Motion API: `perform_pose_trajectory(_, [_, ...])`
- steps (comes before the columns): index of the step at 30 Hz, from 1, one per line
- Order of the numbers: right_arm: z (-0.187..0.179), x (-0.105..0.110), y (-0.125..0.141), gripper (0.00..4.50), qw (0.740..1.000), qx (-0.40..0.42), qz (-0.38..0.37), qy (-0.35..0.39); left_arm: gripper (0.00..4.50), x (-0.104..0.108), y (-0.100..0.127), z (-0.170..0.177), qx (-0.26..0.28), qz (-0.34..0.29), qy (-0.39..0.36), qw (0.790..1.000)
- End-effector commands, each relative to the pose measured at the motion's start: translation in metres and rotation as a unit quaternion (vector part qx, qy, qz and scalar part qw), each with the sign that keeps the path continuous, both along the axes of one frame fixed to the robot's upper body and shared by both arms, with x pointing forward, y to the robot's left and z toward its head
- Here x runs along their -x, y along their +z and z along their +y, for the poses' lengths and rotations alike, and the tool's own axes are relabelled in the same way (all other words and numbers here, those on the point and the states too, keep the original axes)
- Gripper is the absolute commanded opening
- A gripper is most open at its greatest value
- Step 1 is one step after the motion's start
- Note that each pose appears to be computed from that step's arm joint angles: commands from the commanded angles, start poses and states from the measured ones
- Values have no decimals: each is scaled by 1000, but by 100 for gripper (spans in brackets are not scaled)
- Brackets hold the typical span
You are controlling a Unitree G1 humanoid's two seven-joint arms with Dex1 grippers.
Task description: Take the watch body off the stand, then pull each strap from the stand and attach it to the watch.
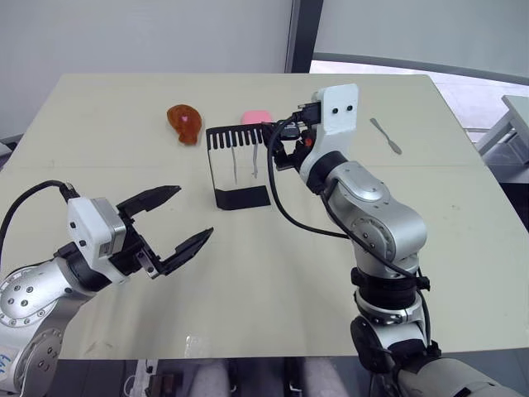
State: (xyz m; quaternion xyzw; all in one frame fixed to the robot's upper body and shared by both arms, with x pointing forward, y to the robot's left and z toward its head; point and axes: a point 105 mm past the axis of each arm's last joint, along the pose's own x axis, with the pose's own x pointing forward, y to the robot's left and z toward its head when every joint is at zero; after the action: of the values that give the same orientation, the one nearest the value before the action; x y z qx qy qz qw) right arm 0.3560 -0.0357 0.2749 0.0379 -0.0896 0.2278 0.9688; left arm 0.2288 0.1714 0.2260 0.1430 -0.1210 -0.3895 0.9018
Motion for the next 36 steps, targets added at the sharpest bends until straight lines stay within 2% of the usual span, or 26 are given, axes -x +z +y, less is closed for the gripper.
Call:
perform_pose_trajectory(1, [-2,5,12,450,1000,-13,-20,-6,449,6,10,0,-7,-28,4,1000])
perform_pose_trajectory(5, [-2,4,12,450,1000,-14,-19,-6,449,7,10,0,-7,-28,7,1000])
perform_pose_trajectory(8, [-1,4,12,359,1000,-15,-20,-6,450,7,10,0,-7,-28,7,1000])
perform_pose_trajectory(11, [-1,4,12,206,1000,-16,-21,-5,450,7,9,0,-6,-27,7,1000])
perform_pose_trajectory(12, [-1,4,12,173,1000,-16,-22,-5,450,7,9,0,-6,-26,7,1000])
perform_pose_trajectory(20, [-4,5,13,167,999,-22,-27,-7,450,7,9,-1,-5,-26,7,1000])
perform_pose_trajectory(27, [-17,25,39,167,993,-46,-103,19,450,7,10,-5,-1,-25,-15,1000])
perform_pose_trajectory(33, [-47,39,49,167,987,-22,-160,14,450,2,13,-16,-10,-18,-68,997])
perform_pose_trajectory(36, [-83,38,37,167,988,5,-153,-37,450,2,12,-24,-14,-6,-107,994])
